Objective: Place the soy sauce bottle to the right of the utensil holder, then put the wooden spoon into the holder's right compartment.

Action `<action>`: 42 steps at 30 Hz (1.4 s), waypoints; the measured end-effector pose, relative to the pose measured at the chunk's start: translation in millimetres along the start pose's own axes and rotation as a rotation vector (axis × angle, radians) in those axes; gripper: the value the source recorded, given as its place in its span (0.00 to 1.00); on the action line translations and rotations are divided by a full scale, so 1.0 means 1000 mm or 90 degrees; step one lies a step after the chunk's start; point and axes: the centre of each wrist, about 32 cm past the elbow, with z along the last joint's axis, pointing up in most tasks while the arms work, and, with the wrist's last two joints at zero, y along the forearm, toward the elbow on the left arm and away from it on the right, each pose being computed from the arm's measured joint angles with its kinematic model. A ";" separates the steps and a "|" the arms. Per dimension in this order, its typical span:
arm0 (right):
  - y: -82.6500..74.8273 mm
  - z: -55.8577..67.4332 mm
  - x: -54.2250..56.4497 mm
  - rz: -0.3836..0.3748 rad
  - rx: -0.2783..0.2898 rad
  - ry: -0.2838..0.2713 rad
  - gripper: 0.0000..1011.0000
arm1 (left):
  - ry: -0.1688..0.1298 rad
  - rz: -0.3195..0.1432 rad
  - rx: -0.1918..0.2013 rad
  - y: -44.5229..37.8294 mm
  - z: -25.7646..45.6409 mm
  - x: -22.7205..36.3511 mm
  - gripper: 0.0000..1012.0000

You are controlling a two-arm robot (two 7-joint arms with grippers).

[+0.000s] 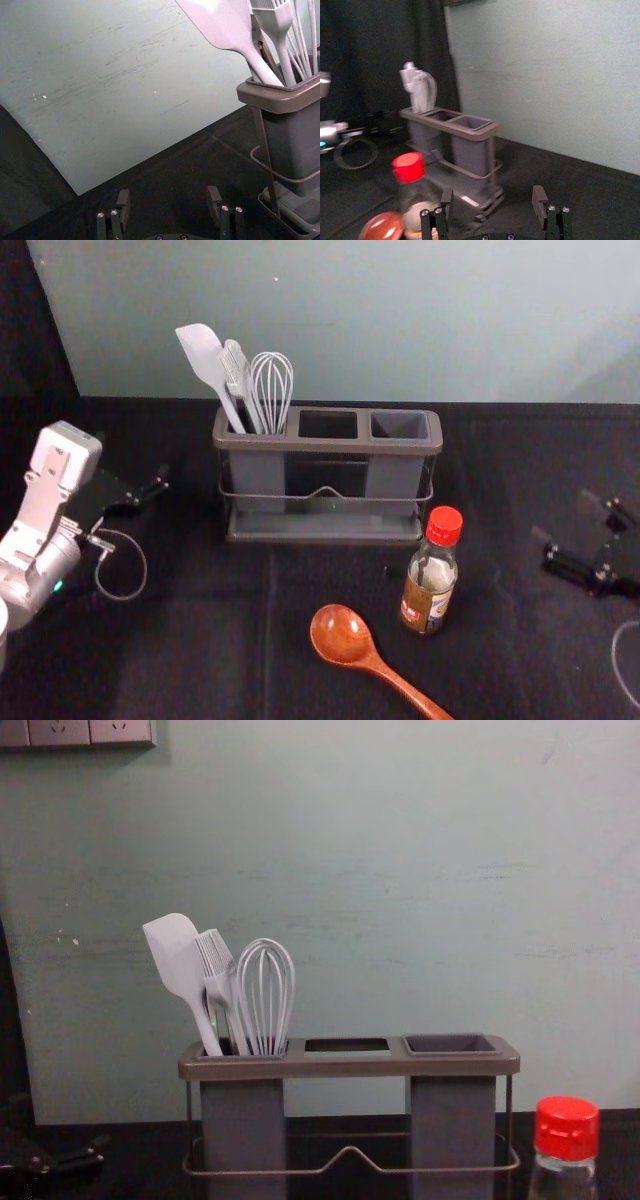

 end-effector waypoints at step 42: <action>0.067 0.008 -0.014 0.171 -0.021 -0.052 0.99 | 0.000 0.000 0.000 0.0000 0.0000 0.0000 0.99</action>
